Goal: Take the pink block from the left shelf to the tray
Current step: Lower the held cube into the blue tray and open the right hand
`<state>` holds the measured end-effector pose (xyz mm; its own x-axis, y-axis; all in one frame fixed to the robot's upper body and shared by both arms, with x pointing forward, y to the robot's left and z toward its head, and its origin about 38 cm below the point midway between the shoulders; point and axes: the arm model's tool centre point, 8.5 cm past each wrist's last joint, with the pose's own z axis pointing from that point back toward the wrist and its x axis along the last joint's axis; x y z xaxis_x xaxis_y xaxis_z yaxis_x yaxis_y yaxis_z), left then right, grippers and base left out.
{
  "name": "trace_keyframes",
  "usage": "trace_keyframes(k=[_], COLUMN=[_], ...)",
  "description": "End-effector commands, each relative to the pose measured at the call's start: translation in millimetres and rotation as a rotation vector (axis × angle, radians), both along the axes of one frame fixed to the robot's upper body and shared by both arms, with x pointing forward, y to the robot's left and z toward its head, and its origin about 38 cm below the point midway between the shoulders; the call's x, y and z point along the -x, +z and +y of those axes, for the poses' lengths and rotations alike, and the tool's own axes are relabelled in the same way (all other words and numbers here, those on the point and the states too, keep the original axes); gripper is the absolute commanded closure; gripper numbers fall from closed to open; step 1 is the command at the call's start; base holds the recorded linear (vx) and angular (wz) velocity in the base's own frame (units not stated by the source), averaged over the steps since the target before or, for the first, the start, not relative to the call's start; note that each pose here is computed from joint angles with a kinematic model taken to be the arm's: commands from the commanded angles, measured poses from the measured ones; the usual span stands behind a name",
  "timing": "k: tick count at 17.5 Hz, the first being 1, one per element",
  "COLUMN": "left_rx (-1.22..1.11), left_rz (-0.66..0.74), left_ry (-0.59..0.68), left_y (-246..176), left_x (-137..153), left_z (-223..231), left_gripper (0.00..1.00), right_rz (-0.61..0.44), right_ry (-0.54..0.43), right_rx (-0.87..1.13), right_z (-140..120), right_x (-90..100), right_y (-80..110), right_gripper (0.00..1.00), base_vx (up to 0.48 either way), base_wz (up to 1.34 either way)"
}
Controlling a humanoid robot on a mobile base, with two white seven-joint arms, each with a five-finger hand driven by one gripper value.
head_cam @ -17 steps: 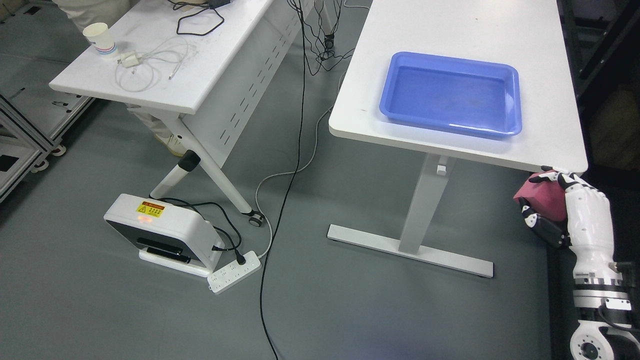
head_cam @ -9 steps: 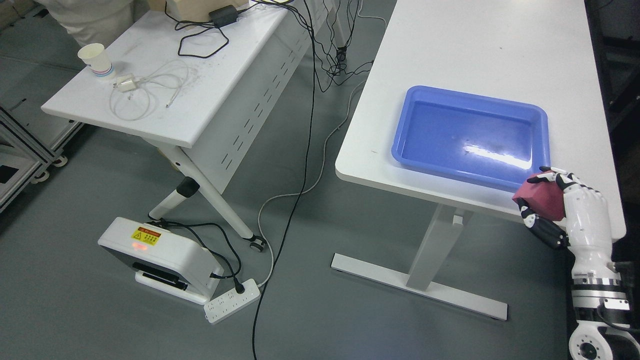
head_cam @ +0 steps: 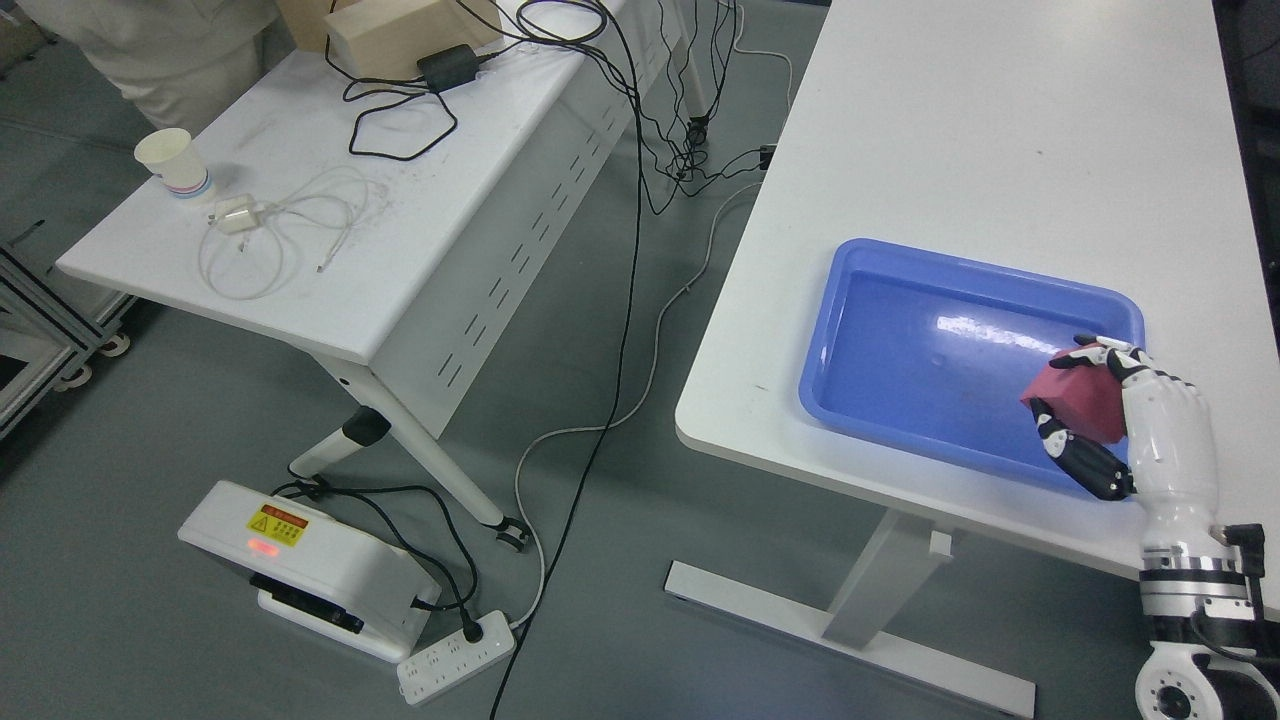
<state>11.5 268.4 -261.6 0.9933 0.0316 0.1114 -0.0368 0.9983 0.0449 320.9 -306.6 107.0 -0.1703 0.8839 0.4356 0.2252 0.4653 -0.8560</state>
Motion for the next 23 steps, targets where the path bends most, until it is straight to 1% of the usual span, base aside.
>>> trace_keyframes(k=[1, 2, 3, 4, 6, 7, 8, 11, 13, 14, 17, 19, 21, 23], left_rx=[-0.018, -0.018, -0.018, -0.018, -0.018, -0.018, -0.018, -0.018, -0.018, -0.018, -0.018, -0.018, -0.018, -0.018], left_rz=[-0.039, -0.039, -0.039, -0.039, -0.039, -0.039, -0.039, -0.039, -0.039, -0.039, -0.039, -0.039, -0.039, -0.039], left_ry=[-0.005, -0.005, -0.005, -0.005, -0.005, -0.005, -0.005, -0.005, -0.005, -0.005, -0.005, -0.005, -0.005, -0.005], left_y=[1.5, 1.5, 1.5, 1.5, 1.5, 1.5, 1.5, 1.5, 1.5, 1.5, 1.5, 1.5, 1.5, 1.5], left_x=[-20.0, -20.0, -20.0, -20.0, -20.0, -20.0, -20.0, -20.0, -20.0, -20.0, -20.0, -20.0, -20.0, -20.0], left_z=[11.4, 11.4, 11.4, 11.4, 11.4, 11.4, 11.4, 11.4, 11.4, 11.4, 11.4, 11.4, 11.4, 11.4], left_gripper=[0.0, 0.0, 0.0, 0.0, 0.0, 0.0, 0.0, 0.0, 0.0, 0.0, 0.0, 0.0, 0.0, 0.0], right_rz=[0.069, 0.095, 0.129, 0.159, 0.184, 0.183, 0.183, 0.19, 0.191, 0.187, 0.168, 0.16, 0.147, 0.122], right_ry=[0.047, 0.066, 0.08, 0.093, 0.102, 0.103, 0.099, 0.072, 0.066, 0.068, 0.052, 0.054, 0.057, 0.048], right_rx=[-0.005, -0.008, -0.007, -0.007, -0.031, -0.04, -0.054, -0.103, -0.162, -0.22, -0.335, -0.337, -0.389, -0.555], right_z=[14.6, 19.4, 21.7, 23.9, 25.7, 25.6, 24.9, 18.4, 16.0, 14.9, 5.1, 3.5, 2.0, -8.4], right_x=[-1.4, -1.7, -2.0, -2.2, -2.3, -2.3, -2.3, -2.7, -2.3, -2.3, -2.7, -3.1, -2.3, -0.8], right_y=[-9.3, -12.4, -16.0, -19.2, -21.9, -21.7, -21.7, -21.6, -21.7, -21.2, -17.7, -16.0, -15.2, -13.2], right_gripper=[0.89, 0.86, 0.79, 0.75, 0.67, 0.61, 0.47, 0.27, 0.16, 0.12, 0.11, 0.0, 0.0, 0.0], base_vx=[0.217, 0.168, 0.168, 0.162, 0.163, 0.165, 0.117, 0.103, 0.07, 0.058, 0.027, 0.0, 0.0, 0.0], base_wz=[0.04, 0.04, 0.04, 0.07, 0.07, 0.07, 0.07, 0.06, 0.05, 0.04, 0.01, 0.0, 0.0, 0.0])
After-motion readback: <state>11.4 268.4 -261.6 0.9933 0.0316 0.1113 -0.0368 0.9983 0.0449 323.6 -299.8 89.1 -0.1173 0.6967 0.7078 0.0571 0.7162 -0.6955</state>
